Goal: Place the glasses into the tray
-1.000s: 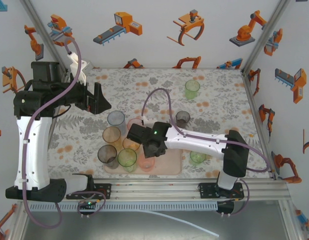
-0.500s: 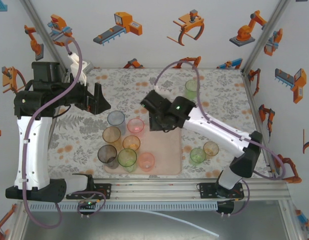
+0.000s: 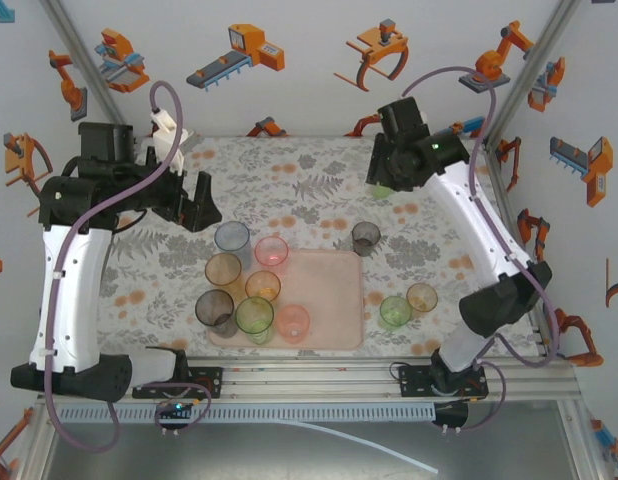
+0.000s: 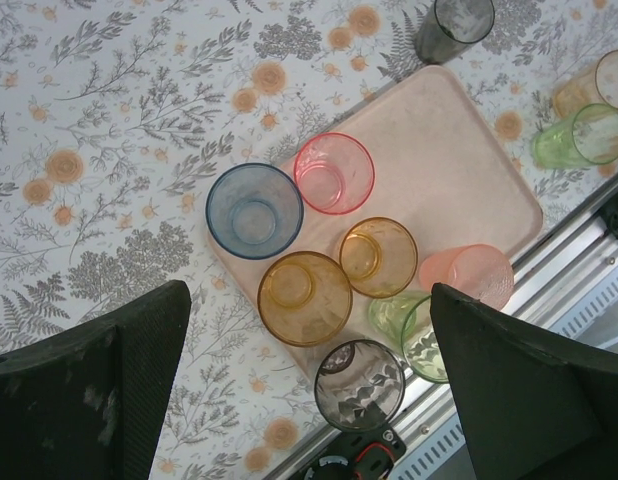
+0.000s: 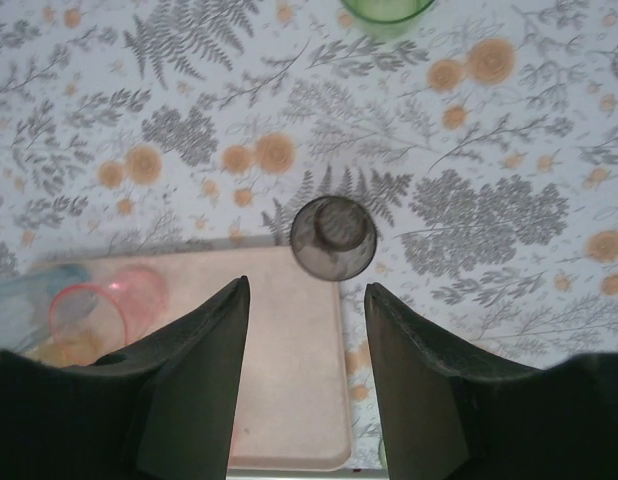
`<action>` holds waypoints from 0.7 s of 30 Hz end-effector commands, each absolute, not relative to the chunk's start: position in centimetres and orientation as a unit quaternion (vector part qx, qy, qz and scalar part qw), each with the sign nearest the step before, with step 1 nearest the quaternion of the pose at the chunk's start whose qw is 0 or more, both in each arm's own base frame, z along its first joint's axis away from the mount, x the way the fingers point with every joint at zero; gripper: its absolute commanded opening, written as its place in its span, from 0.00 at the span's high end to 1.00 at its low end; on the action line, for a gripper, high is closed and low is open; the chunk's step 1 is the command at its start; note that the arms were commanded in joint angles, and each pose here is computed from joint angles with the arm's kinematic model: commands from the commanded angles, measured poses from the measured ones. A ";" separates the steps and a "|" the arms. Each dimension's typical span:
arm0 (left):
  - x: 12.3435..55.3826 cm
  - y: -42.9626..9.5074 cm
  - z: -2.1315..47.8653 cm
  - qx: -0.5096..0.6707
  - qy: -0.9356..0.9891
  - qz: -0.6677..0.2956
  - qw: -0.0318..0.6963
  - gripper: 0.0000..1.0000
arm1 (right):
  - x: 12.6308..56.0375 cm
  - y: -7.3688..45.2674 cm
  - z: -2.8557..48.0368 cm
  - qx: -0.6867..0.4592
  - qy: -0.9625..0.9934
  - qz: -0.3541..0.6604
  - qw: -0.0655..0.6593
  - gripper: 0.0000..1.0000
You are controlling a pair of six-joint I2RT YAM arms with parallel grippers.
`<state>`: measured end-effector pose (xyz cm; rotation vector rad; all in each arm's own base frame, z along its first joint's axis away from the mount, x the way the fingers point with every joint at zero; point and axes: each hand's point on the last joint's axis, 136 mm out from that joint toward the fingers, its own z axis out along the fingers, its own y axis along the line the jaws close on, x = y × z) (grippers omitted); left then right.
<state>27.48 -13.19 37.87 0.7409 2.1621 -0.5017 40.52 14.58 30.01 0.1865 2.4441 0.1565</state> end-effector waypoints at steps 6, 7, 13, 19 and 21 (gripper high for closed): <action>27.7 -14.1 36.7 0.310 0.854 -0.199 0.367 0.03 | 48.6 10.7 27.3 0.085 0.936 0.050 0.339 0.52; 27.7 -14.2 36.6 0.311 0.854 -0.202 0.365 0.03 | 49.6 10.3 26.8 0.090 0.935 0.055 0.339 0.52; 28.0 -15.2 37.1 0.315 0.850 -0.221 0.359 0.03 | 53.7 8.6 23.4 0.103 0.936 0.050 0.332 0.52; 28.8 -15.6 37.4 0.315 0.850 -0.226 0.358 0.03 | 56.1 8.0 19.7 0.102 0.943 0.049 0.314 0.53; 28.9 -15.7 37.3 0.313 0.851 -0.228 0.355 0.03 | 56.5 8.1 18.8 0.101 0.944 0.048 0.310 0.53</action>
